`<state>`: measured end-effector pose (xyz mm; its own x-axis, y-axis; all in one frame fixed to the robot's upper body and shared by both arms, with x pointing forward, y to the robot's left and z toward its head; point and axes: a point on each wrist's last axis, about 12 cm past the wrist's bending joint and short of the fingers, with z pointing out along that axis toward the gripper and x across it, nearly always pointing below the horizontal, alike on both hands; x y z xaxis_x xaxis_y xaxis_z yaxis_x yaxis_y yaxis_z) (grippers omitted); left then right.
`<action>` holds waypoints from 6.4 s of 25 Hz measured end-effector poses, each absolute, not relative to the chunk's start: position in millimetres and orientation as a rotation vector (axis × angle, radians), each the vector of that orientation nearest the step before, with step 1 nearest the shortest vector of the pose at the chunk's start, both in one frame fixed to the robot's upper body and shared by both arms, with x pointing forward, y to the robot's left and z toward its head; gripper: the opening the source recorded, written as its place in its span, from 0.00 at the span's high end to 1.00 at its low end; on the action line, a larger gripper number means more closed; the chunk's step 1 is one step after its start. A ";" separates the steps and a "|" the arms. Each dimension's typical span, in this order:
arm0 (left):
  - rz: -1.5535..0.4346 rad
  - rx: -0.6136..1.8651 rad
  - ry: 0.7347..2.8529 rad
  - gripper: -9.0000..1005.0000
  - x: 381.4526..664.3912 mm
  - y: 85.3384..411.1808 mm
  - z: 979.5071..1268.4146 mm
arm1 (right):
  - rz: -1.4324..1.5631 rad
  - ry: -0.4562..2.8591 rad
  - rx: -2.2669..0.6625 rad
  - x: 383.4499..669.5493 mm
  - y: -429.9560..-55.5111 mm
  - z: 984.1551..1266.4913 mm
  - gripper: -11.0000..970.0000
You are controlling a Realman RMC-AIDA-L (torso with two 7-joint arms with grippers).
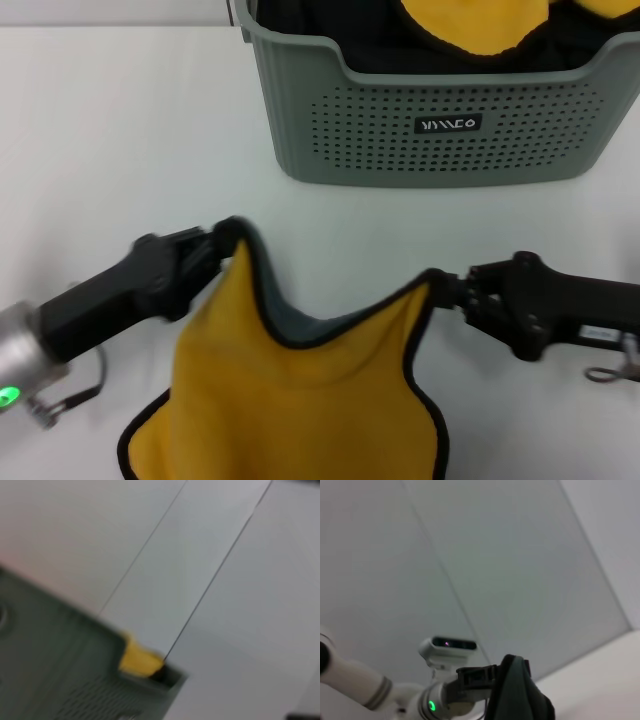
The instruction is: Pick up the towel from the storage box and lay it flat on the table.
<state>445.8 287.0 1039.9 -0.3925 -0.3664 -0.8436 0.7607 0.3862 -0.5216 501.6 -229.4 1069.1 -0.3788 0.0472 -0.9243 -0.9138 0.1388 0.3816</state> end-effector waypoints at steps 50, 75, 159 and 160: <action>-0.315 0.939 1.687 0.97 537.8 265.2 1026.4 | 0.899 1.875 -0.609 560.7 -222.0 1038.5 0.84; -0.233 0.862 1.564 0.92 526.1 274.5 1034.3 | 0.924 1.889 -0.516 559.4 -232.2 1038.8 0.82; -1.070 0.670 1.253 0.28 468.3 299.5 1087.7 | 1.301 1.194 -1.113 524.4 -233.8 1119.8 0.12; -1.069 0.669 1.254 0.28 467.8 299.5 1087.3 | 1.299 1.195 -1.114 524.7 -233.9 1119.9 0.12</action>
<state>467.8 299.5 1087.3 -0.0358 -0.2684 -0.9626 0.9081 0.3934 -0.1434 524.7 -233.9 1119.9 -0.0683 0.0848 -0.9941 -0.9977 -0.0046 0.0682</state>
